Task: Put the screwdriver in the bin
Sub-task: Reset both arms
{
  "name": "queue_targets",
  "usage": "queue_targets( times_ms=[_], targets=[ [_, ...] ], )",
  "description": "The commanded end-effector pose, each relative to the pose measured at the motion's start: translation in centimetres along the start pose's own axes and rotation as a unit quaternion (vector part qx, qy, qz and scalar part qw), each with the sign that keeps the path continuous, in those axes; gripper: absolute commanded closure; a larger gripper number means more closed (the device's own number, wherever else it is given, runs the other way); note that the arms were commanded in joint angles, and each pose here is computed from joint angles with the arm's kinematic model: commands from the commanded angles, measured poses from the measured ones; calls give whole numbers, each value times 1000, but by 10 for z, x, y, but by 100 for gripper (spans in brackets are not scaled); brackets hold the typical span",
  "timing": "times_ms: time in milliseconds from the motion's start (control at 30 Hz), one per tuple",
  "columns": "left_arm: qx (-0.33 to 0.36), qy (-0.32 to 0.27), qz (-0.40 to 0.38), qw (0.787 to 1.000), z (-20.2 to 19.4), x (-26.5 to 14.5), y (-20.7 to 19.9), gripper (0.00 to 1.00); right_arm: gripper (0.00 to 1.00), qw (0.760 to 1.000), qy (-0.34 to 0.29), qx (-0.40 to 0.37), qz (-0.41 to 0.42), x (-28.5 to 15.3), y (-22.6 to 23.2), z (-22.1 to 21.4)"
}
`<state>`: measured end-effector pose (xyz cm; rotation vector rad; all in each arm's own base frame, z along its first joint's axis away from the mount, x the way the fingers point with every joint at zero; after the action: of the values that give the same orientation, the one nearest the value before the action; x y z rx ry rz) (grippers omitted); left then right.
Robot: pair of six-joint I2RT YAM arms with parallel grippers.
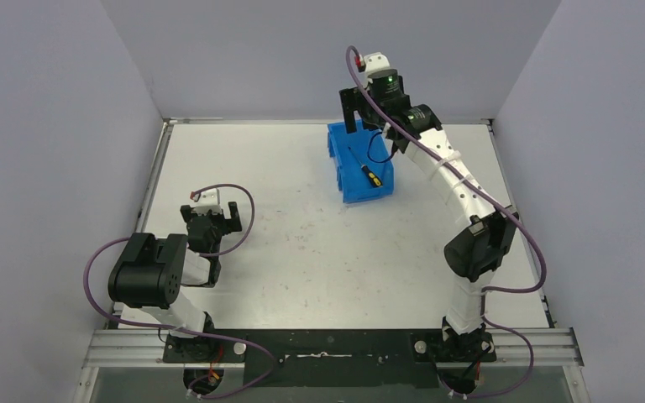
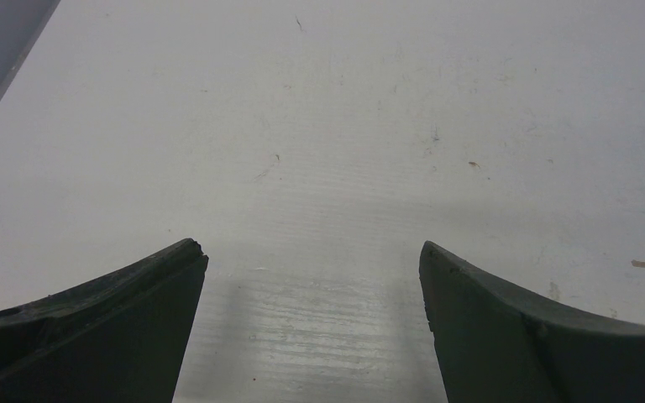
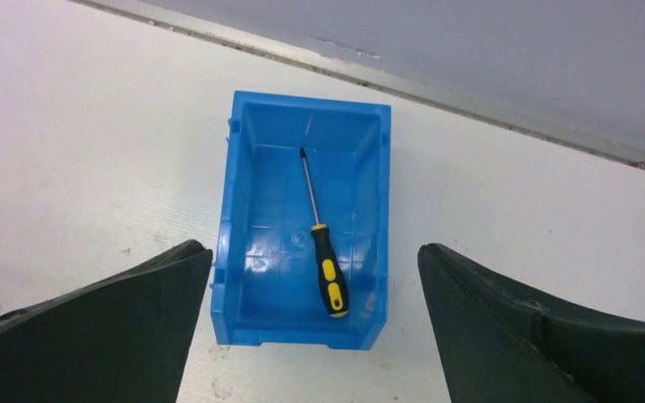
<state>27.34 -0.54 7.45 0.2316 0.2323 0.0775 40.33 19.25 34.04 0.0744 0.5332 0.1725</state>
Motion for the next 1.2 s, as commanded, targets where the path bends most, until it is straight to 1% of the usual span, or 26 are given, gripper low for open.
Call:
queue_targets(
  times_ms=[0,133,267,467,900,1000,1167],
  targets=[
    [-3,-37,6,999,15,6,2,3,0,998,-59,-9,1,-49,-1,41],
    [-2,-37,6,999,15,6,2,3,0,997,-82,-10,-8,-63,-6,54],
    [-3,-37,6,999,15,6,2,3,0,996,-88,-1,-19,-70,-26,61],
    [-2,-37,5,999,14,6,2,3,0,995,-84,31,-42,-75,-82,66],
    [-2,-37,5,999,14,6,2,3,0,987,-44,112,-109,-71,-209,48],
    [-2,-37,5,999,15,6,2,3,0,986,-36,114,-114,-71,-216,44],
    [-3,-37,6,999,15,6,2,3,0,986,-38,115,-111,-70,-212,43]
  ],
)
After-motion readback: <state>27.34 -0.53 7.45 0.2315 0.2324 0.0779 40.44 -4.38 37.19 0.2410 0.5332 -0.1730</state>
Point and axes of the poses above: each gripper's point midway between its finger pads, its own x axis out along the fingers, its own y axis along the line the jaws close on, z = x × y, the point moved 10 cm from there along -x, back along the fingers, and after that the axes turned 14 degrees about x, right-handed, at the moved point
